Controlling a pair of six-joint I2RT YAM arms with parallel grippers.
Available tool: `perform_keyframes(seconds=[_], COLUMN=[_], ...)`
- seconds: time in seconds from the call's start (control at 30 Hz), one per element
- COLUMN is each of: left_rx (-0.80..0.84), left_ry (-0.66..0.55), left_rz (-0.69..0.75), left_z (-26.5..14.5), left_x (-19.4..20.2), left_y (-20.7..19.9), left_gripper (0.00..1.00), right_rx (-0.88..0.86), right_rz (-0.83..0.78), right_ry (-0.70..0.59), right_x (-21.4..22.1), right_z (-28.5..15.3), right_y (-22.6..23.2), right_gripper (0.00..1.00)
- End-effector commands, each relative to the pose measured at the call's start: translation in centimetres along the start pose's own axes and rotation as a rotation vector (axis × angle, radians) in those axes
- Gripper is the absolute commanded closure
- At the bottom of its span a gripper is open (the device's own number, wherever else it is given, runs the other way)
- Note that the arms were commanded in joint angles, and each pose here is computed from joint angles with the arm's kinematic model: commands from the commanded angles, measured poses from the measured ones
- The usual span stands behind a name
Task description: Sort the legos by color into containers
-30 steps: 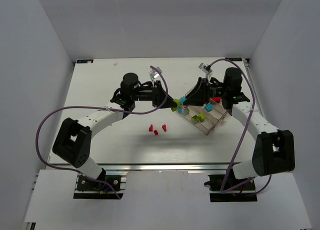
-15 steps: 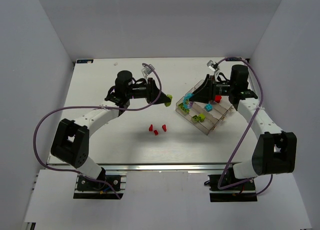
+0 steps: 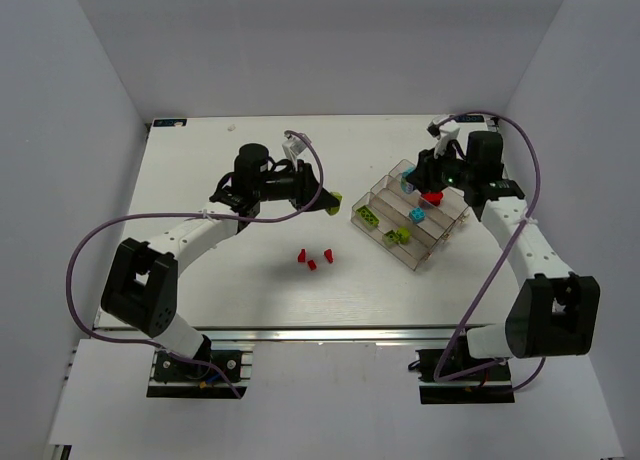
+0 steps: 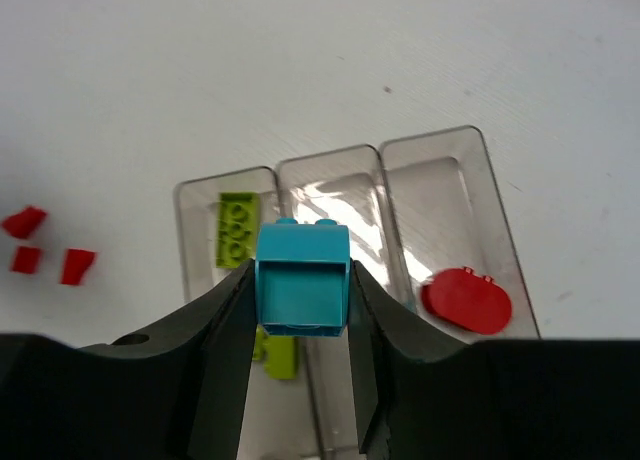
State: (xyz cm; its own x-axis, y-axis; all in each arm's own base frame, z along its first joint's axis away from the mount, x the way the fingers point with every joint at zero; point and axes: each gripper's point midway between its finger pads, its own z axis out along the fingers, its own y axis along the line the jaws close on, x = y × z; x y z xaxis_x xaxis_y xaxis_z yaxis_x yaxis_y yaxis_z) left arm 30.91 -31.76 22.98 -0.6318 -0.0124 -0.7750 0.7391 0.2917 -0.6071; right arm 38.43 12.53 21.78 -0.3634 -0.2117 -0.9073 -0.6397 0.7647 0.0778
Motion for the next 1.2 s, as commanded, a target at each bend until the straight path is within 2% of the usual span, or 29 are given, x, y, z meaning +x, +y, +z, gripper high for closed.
perform_keyframes(seconds=[0.0, 0.27, 0.43, 0.47, 0.63, 0.67, 0.77, 0.87, 1.0, 1.07, 1.1, 1.13, 1.17], left_rx=[0.015, -0.002, -0.024, -0.022, -0.047, -0.05, -0.077, -0.092, -0.17, -0.208, -0.233, -0.282, -0.326], left_ry=[-0.039, -0.033, -0.015, -0.011, 0.044, 0.046, 0.064, 0.08, 0.065, 0.058, 0.047, 0.033, 0.021], left_rz=[0.073, 0.017, 0.0, 0.001, -0.036, -0.037, -0.074, -0.087, -0.096, -0.106, -0.131, -0.144, -0.177], left_z=[-0.6, 1.1, 2.9, 3.4, 6.4, 7.1, 8.8, 10.7, 12.7, 13.7, 13.9, 14.1, 14.3], left_x=[-1.6, -2.1, -2.0, -2.2, -0.7, -0.6, 0.5, 1.0, 0.7, 1.0, 1.0, 1.1, 1.4], left_y=[-2.1, -1.2, -0.8, -1.1, -0.1, -0.3, 0.4, 0.6, 1.8, 2.1, 2.6, 3.3, 4.4], left_gripper=[1.0, 1.0, 1.0, 1.0, 1.0, 1.0, 1.0, 1.0, 1.0, 1.0, 1.0, 1.0, 1.0], right_rx=[0.167, 0.185, 0.145, 0.142, 0.1, 0.091, 0.083, 0.08, 0.088, 0.122, 0.142, 0.169, 0.216], right_rz=[-0.08, -0.091, -0.075, -0.075, -0.064, -0.062, -0.063, -0.063, -0.045, -0.025, -0.01, 0.002, 0.058], right_ry=[0.079, 0.209, 0.247, 0.252, 0.254, 0.247, 0.205, 0.159, 0.105, 0.017, -0.021, -0.069, -0.142], right_x=[1.7, 5.6, 6.9, 7.1, 7.5, 7.3, 6.2, 4.7, 3.4, 1.2, 0.5, -0.3, -1.5], right_z=[0.8, 3.3, 4.1, 4.1, 4.2, 4.0, 3.3, 2.5, 1.3, -0.2, -0.9, -2.3, -3.5], right_y=[-4.3, -6.4, -6.1, -6.0, -5.3, -5.1, -4.4, -3.8, -3.0, -2.8, -2.8, -2.3, -3.0], right_gripper=[1.0, 1.0, 1.0, 0.89, 0.64, 0.55, 0.35, 0.29, 0.3, 0.36, 0.42, 0.51, 0.71])
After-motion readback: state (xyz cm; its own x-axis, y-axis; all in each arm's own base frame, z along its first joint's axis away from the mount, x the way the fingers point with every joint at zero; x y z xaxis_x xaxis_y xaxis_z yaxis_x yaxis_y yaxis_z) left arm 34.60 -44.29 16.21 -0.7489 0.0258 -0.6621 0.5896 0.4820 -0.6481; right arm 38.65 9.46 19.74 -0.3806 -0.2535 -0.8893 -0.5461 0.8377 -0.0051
